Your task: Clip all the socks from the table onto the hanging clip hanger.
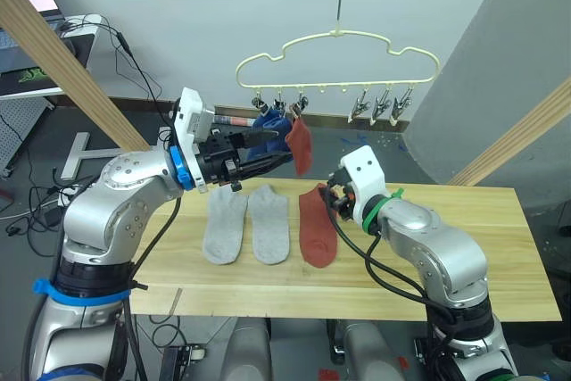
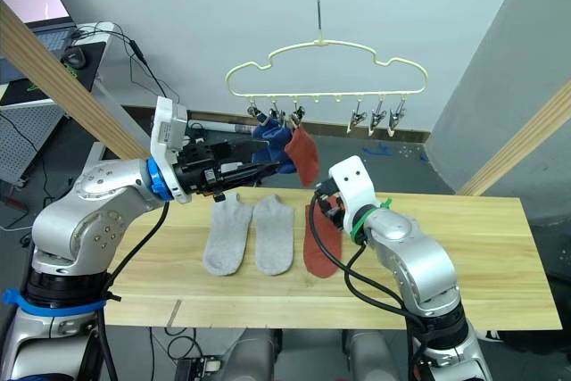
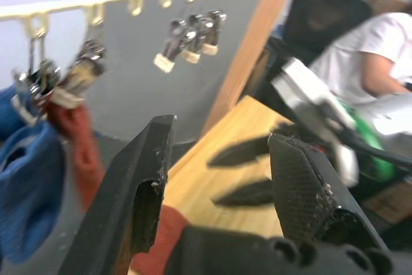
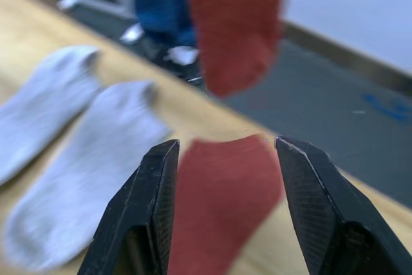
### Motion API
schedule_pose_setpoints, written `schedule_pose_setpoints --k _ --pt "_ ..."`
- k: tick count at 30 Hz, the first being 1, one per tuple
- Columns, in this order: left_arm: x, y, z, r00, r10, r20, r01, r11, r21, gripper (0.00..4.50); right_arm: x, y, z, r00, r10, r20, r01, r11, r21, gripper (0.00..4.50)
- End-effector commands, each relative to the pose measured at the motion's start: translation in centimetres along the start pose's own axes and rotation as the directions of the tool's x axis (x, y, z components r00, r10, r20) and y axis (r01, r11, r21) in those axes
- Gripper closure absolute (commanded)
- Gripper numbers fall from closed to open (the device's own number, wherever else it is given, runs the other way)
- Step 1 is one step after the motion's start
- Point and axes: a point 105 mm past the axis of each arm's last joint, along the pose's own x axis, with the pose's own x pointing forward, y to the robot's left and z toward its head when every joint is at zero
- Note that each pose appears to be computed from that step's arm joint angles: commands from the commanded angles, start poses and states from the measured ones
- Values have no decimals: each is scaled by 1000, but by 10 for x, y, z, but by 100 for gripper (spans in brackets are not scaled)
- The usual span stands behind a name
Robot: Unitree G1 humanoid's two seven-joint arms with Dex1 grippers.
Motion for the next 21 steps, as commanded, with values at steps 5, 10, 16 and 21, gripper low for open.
schedule_pose_setpoints --k 5,10,16,21 --pt "-3 12 34 996 -92 22 90 994 69 190 2 -21 49 972 -175 154 167 984 60 206" --pt "1 18 43 992 -125 11 124 989 78 190 3 -21 64 948 -239 210 224 970 92 206" --pt "-1 21 51 989 -149 -19 150 982 110 190 1 -29 71 917 -324 234 285 941 183 167" --pt "0 23 52 991 -136 -17 137 984 115 190 1 -29 76 913 -330 241 289 938 189 48"
